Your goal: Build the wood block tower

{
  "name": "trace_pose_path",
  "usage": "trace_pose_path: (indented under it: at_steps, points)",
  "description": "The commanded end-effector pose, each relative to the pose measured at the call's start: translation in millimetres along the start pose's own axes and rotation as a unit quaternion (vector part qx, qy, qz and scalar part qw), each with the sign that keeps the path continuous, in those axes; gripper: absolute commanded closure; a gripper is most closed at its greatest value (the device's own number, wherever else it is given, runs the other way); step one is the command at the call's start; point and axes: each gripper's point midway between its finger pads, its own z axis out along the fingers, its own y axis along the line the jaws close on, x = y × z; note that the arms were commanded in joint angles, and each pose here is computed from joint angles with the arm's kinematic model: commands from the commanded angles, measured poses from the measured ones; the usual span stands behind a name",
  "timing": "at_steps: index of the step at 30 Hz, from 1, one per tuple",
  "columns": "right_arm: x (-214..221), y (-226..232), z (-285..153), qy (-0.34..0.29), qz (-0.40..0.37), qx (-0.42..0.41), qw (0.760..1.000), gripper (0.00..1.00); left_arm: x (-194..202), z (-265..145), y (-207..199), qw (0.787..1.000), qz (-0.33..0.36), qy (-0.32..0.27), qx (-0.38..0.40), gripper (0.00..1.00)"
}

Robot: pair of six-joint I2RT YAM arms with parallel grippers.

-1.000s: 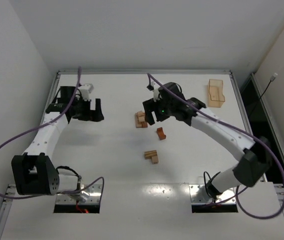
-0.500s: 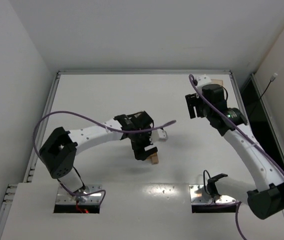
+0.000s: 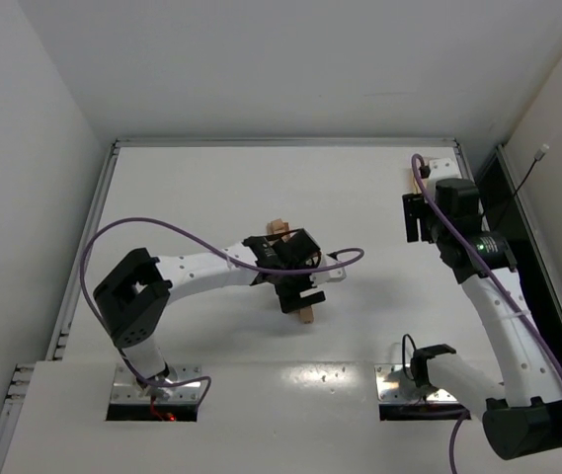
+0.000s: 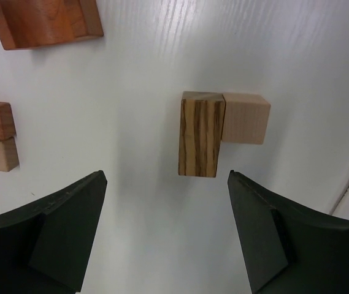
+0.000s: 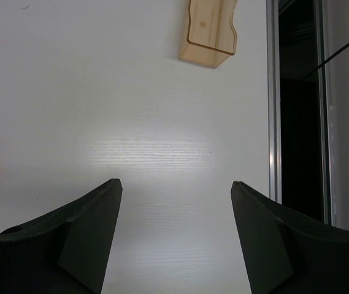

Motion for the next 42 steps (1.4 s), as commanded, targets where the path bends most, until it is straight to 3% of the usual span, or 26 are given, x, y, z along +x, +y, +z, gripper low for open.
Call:
trace_pose_path:
  at_steps: [1,27,31,37,38,42]
  points:
    - [2,-1,-2,-0.004,0.009,-0.002,1.0,0.31,-9,10,6,1.0,-0.002,-0.012,-0.015,0.22]
    - [13,1,5,0.006,0.015,-0.011,1.0,0.31,6,44,-11,1.0,0.012,0.011,0.01,0.24]
    - [16,2,5,0.007,0.014,-0.011,1.0,0.31,9,47,-12,1.0,0.012,0.016,0.012,0.4]
    - [18,3,4,0.006,0.015,-0.016,1.0,0.31,-4,36,-2,1.0,-0.003,-0.003,-0.015,0.95]
    - [15,3,4,0.002,0.016,-0.015,1.0,0.31,-6,32,1,1.0,-0.008,-0.006,-0.025,1.0]
    - [12,9,5,-0.005,0.026,-0.03,0.999,0.31,-27,4,10,0.993,-0.09,-0.037,-0.062,1.0]
